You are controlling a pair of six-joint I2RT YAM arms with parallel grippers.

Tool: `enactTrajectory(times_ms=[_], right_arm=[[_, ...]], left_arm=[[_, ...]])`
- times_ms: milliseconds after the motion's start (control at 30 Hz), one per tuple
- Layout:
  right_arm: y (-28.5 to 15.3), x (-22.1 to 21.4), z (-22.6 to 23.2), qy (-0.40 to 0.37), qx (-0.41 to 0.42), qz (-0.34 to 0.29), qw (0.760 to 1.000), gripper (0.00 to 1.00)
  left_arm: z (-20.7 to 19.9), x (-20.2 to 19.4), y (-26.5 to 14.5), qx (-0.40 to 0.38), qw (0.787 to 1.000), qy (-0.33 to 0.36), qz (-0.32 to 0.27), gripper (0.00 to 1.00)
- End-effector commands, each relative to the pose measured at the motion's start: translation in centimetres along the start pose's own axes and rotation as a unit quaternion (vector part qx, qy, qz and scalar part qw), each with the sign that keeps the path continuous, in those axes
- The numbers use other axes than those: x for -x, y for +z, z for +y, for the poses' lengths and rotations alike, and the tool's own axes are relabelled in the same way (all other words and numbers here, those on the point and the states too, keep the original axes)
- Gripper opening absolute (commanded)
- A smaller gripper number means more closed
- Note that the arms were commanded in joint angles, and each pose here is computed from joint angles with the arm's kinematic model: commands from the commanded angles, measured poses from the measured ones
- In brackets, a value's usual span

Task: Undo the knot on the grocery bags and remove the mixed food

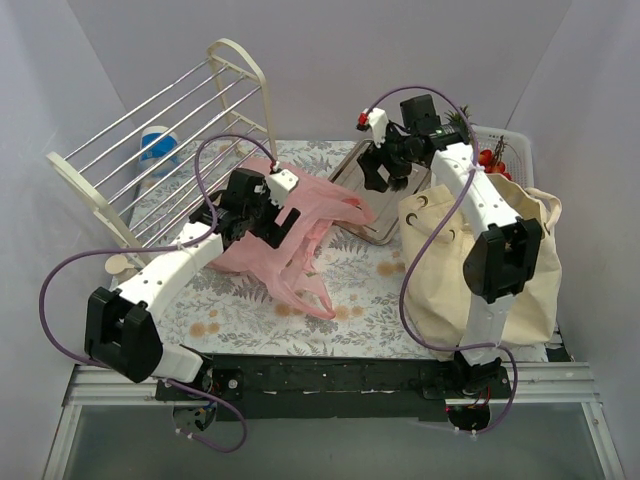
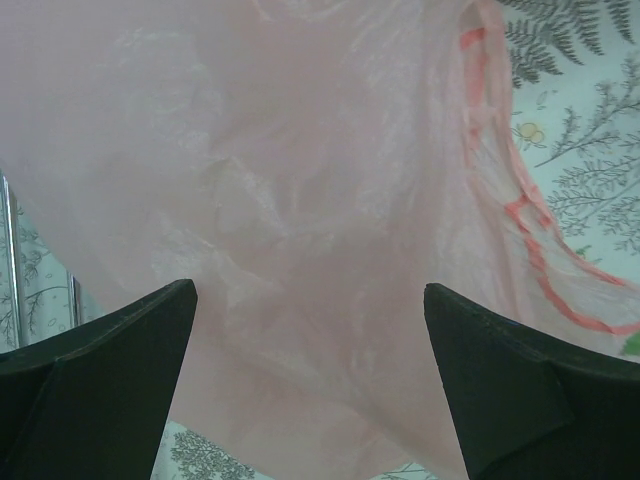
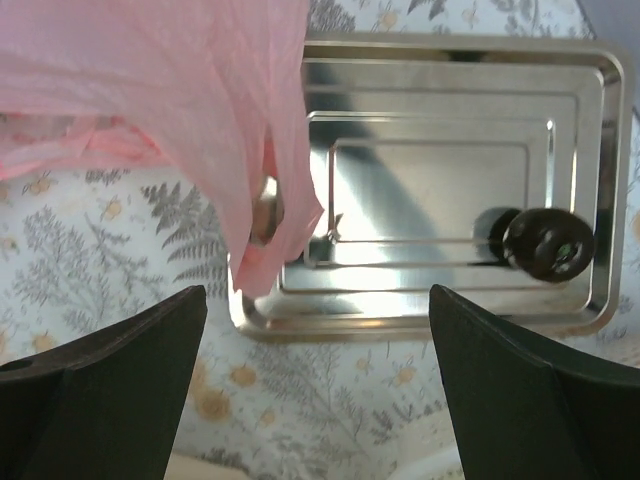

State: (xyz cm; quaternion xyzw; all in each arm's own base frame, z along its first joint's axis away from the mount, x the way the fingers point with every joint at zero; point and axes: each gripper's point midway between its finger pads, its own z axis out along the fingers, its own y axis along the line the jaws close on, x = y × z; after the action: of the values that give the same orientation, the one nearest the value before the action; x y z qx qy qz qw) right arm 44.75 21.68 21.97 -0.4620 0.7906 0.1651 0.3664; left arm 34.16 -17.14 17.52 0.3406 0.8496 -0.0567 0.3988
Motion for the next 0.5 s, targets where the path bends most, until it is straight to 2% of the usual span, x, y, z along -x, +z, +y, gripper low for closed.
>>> enactTrajectory(times_ms=[0, 100, 167, 267, 333, 467], right_arm=[[-6.3, 1.6, 2.6, -0.037, -0.006, -0.036, 0.999, 0.99], [-9.0, 0.4, 3.3, -0.055, -0.034, -0.017, 0.998, 0.99], [-11.9, 0.1, 3.8, -0.07, -0.065, -0.013, 0.995, 0.99], [-14.6, -2.6, 4.8, -0.069, -0.099, 0.019, 0.993, 0.99], [-14.9, -5.6, 5.8, -0.062, -0.092, 0.061, 0.992, 0.99], [-14.9, -9.6, 8.2, -0.026, -0.081, 0.09, 0.992, 0.99]], left_arm=[[1.1, -1.1, 1.1, 0.019, 0.999, -0.002, 0.035, 0.98], [0.2, -3.1, 2.5, 0.001, 0.997, -0.015, 0.076, 0.98], [-1.1, -3.3, 2.8, -0.031, 0.996, -0.034, 0.08, 0.98], [-2.6, -3.5, 3.1, -0.068, 0.993, -0.054, 0.083, 0.98], [-3.2, -4.6, 3.8, -0.078, 0.99, -0.061, 0.099, 0.98], [-3.3, -8.1, 5.5, -0.067, 0.985, -0.06, 0.151, 0.92]])
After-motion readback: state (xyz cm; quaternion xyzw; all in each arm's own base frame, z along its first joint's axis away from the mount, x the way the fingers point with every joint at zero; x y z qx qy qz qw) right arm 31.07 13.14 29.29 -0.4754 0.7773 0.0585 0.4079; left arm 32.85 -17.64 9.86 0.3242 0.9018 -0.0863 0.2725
